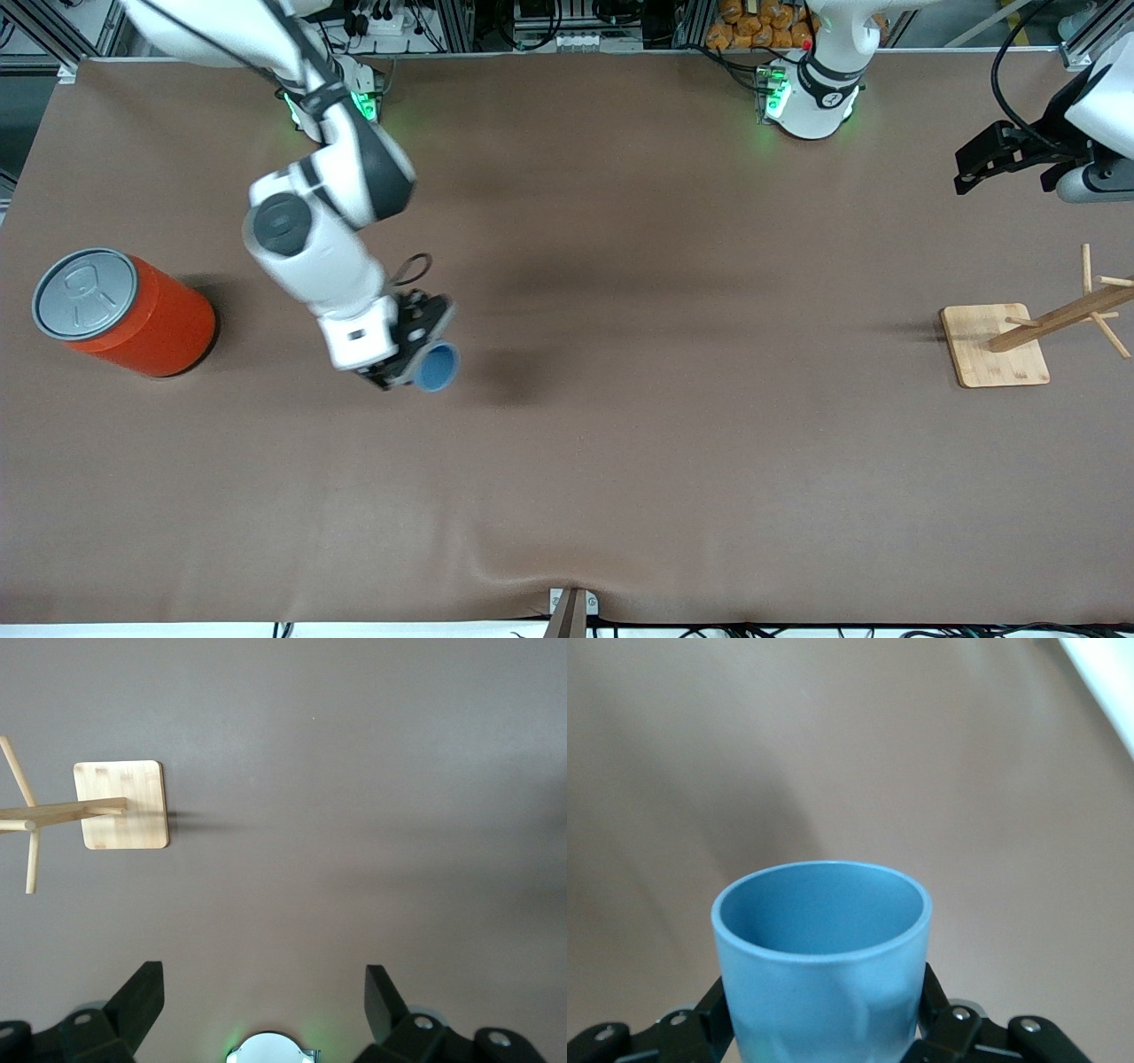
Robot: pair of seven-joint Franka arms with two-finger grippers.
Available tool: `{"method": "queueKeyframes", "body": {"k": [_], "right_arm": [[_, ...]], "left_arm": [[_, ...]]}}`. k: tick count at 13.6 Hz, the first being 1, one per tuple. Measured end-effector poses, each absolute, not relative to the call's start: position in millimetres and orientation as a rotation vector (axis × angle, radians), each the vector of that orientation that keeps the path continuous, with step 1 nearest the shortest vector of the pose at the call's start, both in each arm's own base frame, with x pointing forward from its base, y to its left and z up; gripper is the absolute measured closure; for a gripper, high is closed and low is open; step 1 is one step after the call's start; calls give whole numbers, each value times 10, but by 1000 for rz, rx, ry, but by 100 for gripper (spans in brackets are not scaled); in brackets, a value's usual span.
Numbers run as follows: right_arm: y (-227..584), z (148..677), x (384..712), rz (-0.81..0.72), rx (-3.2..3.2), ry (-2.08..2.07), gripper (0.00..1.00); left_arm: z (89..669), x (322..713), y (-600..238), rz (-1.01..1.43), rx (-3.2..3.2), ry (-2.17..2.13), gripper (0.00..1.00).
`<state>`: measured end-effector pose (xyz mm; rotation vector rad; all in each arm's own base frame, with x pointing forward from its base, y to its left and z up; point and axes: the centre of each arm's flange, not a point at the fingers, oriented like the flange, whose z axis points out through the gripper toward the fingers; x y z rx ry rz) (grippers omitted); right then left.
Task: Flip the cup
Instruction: 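Lift the blue cup with the right gripper and carry it toward the table middle, then lay the cup down with the right gripper while the left gripper reaches in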
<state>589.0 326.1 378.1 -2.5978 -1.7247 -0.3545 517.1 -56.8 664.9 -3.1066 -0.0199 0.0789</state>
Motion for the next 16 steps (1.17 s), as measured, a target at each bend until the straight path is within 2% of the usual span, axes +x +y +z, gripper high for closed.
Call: {"method": "queueKeyframes", "body": {"k": [2,5,9,13,15,16], "right_arm": [[3825,3488,5661,-419,-2490,-1936,19],[4501,2897,5293,-402,-2373,-2154,19],[5093,2447,4938,-432,-2408,-2267,19],[5348,2049,4707,-444,-2393,-2426,19],[5368,1979,4698,-445,-2407,-2426,19],[5354,1986,4722,-454,-2436,-2398,13]], "left_arm": [[6654,5171,-552,77,-3107,-25,0],[6655,5172,-545,77,-3107,-27,0],[6655,5174,-529,77,-3107,-31,0],[6655,5176,-505,77,-3107,-38,0],[6656,5181,-450,77,-3107,-55,0],[6656,5183,-432,77,-3107,-60,0]]}}
